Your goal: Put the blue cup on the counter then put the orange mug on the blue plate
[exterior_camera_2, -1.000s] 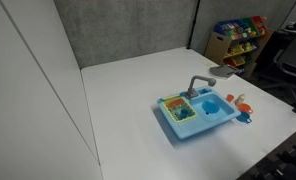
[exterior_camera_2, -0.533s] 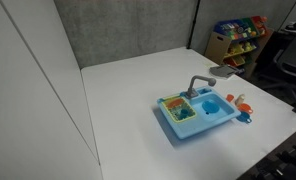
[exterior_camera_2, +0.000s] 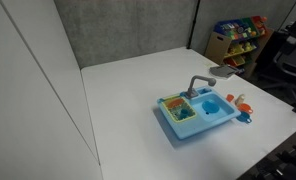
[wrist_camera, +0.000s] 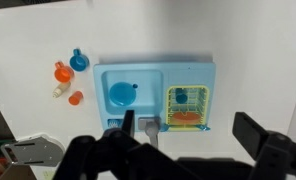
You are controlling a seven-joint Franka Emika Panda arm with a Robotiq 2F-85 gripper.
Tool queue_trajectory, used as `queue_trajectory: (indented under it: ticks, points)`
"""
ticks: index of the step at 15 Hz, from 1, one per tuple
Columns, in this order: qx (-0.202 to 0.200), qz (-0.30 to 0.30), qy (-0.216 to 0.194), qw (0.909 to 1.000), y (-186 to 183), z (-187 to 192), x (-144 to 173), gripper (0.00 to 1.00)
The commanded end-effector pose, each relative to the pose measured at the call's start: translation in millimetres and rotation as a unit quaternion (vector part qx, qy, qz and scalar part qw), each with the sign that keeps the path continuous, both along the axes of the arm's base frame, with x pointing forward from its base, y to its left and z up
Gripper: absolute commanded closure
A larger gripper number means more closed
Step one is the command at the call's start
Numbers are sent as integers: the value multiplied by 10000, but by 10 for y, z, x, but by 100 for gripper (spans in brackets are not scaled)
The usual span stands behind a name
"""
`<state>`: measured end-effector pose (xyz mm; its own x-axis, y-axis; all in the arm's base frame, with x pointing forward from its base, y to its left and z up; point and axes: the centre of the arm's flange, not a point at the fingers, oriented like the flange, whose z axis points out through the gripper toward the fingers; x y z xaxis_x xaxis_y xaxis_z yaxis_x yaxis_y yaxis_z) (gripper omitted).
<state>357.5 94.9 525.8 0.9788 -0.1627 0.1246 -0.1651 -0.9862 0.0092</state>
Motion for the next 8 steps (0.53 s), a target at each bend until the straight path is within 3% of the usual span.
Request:
queue_trajectory:
  ticks: [1, 8]
  points:
    - [-73, 150, 170, 9997, 109, -10, 349, 0]
    - [42, 411, 121, 9991, 213, -413, 842, 0]
